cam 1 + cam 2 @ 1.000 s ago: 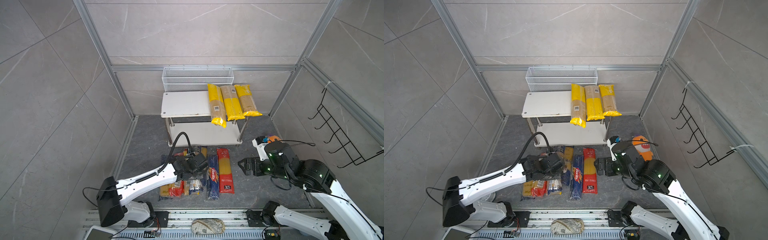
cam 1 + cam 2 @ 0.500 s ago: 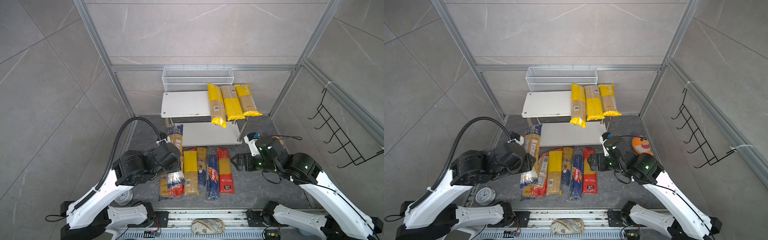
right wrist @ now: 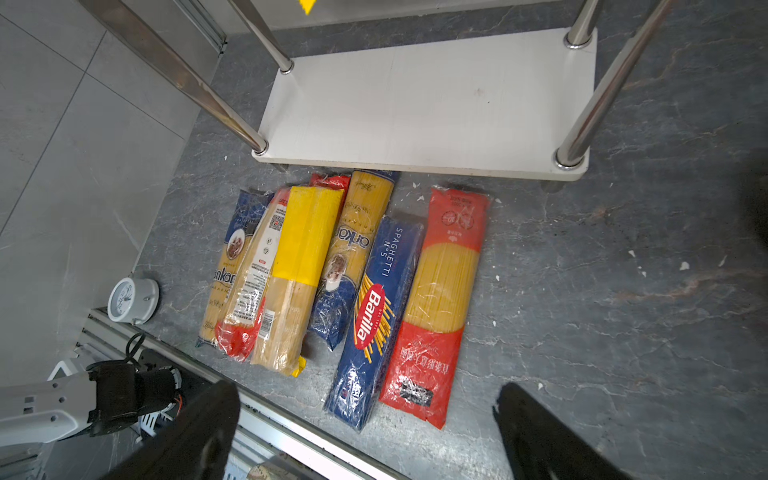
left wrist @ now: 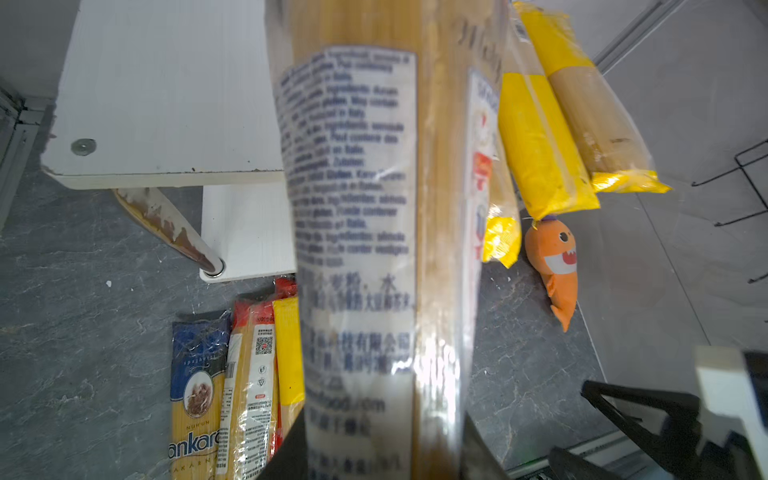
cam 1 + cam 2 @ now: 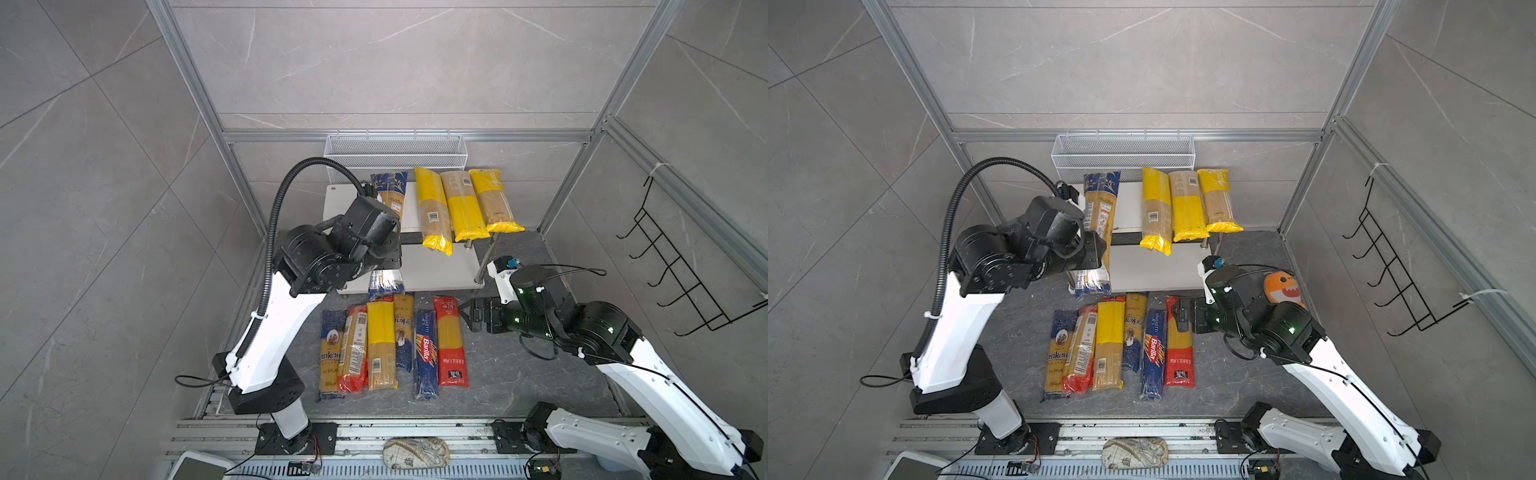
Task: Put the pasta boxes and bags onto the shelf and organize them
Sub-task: 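Lift the clear-wrapped bag with the left gripper toward the top shelf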
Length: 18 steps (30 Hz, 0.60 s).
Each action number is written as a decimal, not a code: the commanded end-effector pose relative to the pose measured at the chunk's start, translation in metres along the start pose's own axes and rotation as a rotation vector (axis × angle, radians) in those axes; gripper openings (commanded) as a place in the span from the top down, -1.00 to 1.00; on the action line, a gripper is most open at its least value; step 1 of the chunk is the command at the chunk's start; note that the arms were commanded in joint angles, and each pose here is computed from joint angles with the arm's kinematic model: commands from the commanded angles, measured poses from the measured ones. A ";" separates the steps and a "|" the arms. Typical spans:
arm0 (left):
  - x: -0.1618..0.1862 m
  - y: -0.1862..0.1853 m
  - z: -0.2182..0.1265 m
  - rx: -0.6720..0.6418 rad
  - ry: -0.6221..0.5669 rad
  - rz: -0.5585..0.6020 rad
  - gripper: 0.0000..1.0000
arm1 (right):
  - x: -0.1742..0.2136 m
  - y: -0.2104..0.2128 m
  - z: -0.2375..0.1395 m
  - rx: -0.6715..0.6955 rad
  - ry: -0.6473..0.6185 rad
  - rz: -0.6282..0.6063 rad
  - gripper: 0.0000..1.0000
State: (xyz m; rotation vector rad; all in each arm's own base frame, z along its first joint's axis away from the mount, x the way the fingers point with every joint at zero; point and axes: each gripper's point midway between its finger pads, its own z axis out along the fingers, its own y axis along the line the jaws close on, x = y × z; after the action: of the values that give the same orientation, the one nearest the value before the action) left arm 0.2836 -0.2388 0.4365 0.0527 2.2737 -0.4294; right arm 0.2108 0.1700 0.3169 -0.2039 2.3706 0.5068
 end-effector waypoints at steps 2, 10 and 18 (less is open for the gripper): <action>-0.076 -0.013 -0.012 0.198 -0.220 -0.057 1.00 | -0.012 -0.005 -0.016 0.022 -0.074 -0.008 -0.99; -0.103 -0.039 0.024 0.316 -0.236 -0.025 0.93 | -0.016 -0.019 -0.025 0.094 -0.105 -0.011 -0.99; -0.120 -0.040 0.060 0.368 -0.238 -0.058 0.88 | -0.017 -0.034 -0.040 0.156 -0.137 0.008 -0.99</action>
State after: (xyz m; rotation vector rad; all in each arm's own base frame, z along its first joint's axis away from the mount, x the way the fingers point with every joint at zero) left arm 0.3867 -0.2842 0.4229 0.0977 2.2315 -0.7020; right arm 0.2149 0.1385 0.3371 -0.1151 2.2873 0.3736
